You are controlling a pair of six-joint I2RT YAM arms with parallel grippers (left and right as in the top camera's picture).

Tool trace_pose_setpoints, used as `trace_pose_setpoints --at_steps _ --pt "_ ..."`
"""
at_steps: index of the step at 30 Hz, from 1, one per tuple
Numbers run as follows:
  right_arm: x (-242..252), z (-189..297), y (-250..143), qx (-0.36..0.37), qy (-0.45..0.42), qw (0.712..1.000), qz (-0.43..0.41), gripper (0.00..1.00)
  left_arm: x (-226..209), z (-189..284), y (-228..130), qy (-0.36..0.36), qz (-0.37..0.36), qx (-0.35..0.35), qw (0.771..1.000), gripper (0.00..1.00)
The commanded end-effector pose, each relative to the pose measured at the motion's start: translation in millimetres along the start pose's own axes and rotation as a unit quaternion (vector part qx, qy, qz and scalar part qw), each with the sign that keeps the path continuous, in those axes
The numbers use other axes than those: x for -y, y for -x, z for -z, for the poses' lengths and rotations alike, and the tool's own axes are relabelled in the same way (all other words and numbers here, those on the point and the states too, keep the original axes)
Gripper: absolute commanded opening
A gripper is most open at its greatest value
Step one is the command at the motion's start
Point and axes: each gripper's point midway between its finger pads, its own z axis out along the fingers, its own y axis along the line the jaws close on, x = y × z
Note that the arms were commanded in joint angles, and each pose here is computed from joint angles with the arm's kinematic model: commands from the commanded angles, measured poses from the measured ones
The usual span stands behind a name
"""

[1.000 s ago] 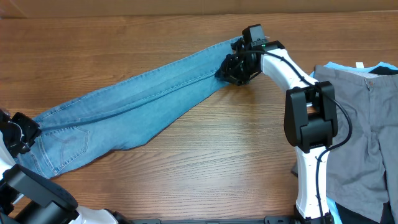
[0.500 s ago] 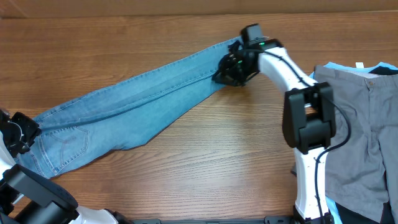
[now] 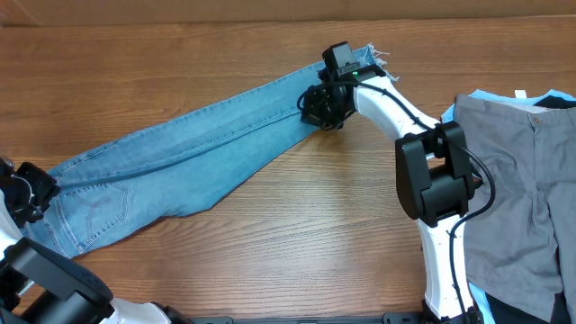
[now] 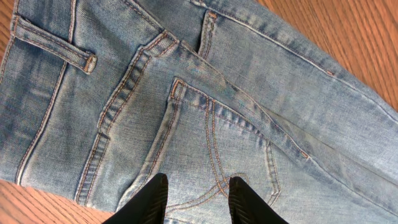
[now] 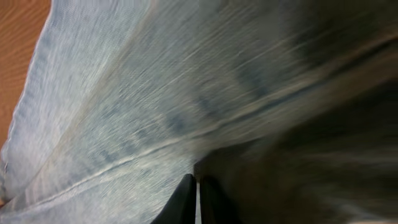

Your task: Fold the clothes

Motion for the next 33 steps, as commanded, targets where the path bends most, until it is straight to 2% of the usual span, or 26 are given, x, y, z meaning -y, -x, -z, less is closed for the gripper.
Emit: trace_pose_setpoints --at_steps 1,4,5,9,12,18,19,21,23,28,33 --pt "-5 13 8 0.027 -0.006 1.000 0.001 0.10 7 2 5 -0.010 -0.014 0.006 1.000 0.36" --pt "-6 10 11 0.032 -0.002 0.999 0.006 0.32 7 2 5 -0.010 -0.014 0.006 1.000 0.36" --pt "-6 9 12 0.034 -0.001 0.999 0.008 0.33 7 2 5 -0.010 -0.014 0.006 1.000 0.36" --pt "-14 10 22 0.053 0.014 0.998 0.019 0.34 7 2 5 -0.010 -0.014 0.006 1.000 0.36" --pt "-26 12 36 0.083 0.036 0.995 0.035 0.24 7 2 5 -0.010 -0.014 0.006 1.000 0.36" --pt "-60 25 61 0.134 0.108 0.982 0.076 0.19 7 2 5 -0.010 -0.014 0.006 1.000 0.37" --pt "-67 28 63 0.134 0.126 0.979 0.084 0.20 7 2 5 -0.010 -0.014 0.006 1.000 0.37" --pt "-84 35 64 0.134 0.168 0.971 0.104 0.33 6 2 4 -0.009 -0.014 0.004 1.000 0.37" --pt "-88 39 68 0.140 0.181 0.967 0.111 0.41 6 2 4 -0.009 -0.014 0.004 1.000 0.37" --pt "-57 48 82 0.143 0.157 0.974 0.080 0.41 6 2 2 -0.008 -0.014 -0.001 1.000 0.40" --pt "-28 85 97 0.149 0.147 0.972 0.104 0.41 16 3 0 -0.039 -0.015 -0.006 0.999 0.42"
